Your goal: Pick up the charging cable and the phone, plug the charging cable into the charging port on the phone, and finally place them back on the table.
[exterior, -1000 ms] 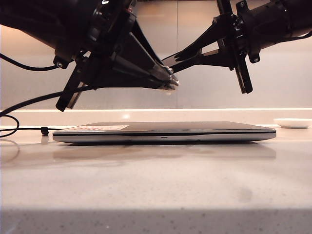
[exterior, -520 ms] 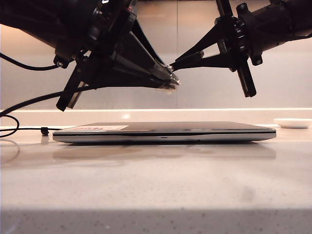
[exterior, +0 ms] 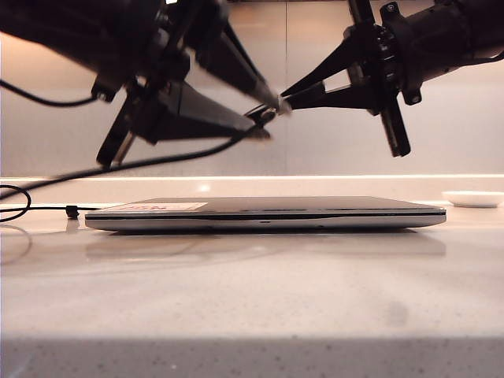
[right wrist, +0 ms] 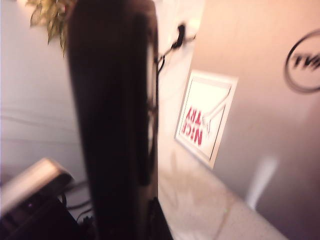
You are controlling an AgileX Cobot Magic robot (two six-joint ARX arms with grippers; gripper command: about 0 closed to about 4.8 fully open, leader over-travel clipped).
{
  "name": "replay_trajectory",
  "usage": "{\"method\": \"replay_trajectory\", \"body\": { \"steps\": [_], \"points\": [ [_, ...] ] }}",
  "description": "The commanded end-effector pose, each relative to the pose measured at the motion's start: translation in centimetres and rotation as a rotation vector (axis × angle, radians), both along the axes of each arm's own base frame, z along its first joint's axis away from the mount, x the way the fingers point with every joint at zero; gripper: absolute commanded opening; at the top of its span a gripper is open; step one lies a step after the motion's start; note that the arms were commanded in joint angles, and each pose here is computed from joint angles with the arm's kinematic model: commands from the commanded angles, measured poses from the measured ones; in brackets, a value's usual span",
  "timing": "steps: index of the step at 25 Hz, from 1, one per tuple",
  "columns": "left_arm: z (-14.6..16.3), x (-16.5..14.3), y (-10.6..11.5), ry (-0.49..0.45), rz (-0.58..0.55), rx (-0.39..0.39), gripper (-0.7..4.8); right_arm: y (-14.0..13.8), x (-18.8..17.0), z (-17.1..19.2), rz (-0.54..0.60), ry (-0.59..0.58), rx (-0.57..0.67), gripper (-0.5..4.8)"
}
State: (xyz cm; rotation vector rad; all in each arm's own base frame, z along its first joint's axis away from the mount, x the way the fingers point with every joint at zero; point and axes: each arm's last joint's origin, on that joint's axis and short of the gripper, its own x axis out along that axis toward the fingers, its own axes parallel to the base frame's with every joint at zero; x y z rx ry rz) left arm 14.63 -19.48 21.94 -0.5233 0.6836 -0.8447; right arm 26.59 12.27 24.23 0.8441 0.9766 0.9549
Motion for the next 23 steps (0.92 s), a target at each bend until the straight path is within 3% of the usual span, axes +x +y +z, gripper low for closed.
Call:
{"method": "replay_trajectory", "body": {
  "steps": [1, 2, 6, 10, 12, 14, 15, 19, 23],
  "points": [
    [0.3, 0.0, -0.1, -0.014, 0.000, -0.016, 0.94, 0.1, 0.0, 0.8, 0.014, -0.048, 0.020, -0.06],
    [0.4, 0.0, -0.1, -0.015, 0.000, -0.018, 0.95, 0.0, 0.1, 0.8, -0.004, -0.053, 0.013, -0.06],
    [1.0, -0.1, 0.0, -0.032, 0.000, -0.037, 2.12, -0.5, 0.6, 1.1, -0.089, -0.096, -0.026, -0.06],
    [2.5, -0.6, 0.8, -0.131, -0.016, -0.052, 2.14, -2.0, 1.3, 1.8, -0.141, -0.102, -0.088, -0.06],
    [3.2, -0.7, 1.4, -0.166, -0.011, -0.061, 1.75, -2.9, 1.4, 2.5, -0.152, -0.103, -0.124, -0.06],
    [3.6, -0.8, 2.0, -0.179, 0.001, -0.061, 0.36, -3.6, 1.5, 3.1, -0.159, -0.098, -0.151, -0.06],
    [4.0, -0.8, 2.6, -0.204, 0.012, -0.054, -0.05, -4.5, 1.3, 3.7, -0.167, -0.095, -0.185, -0.06],
    [4.8, -0.5, 4.0, -0.261, 0.053, -0.039, -0.06, -6.6, 0.9, 5.0, -0.205, -0.085, -0.313, -0.06],
    [5.2, 0.0, 5.4, -0.289, 0.099, 0.031, -0.06, -9.1, 0.3, 5.9, -0.251, -0.028, -0.441, -0.06]
  ]
}}
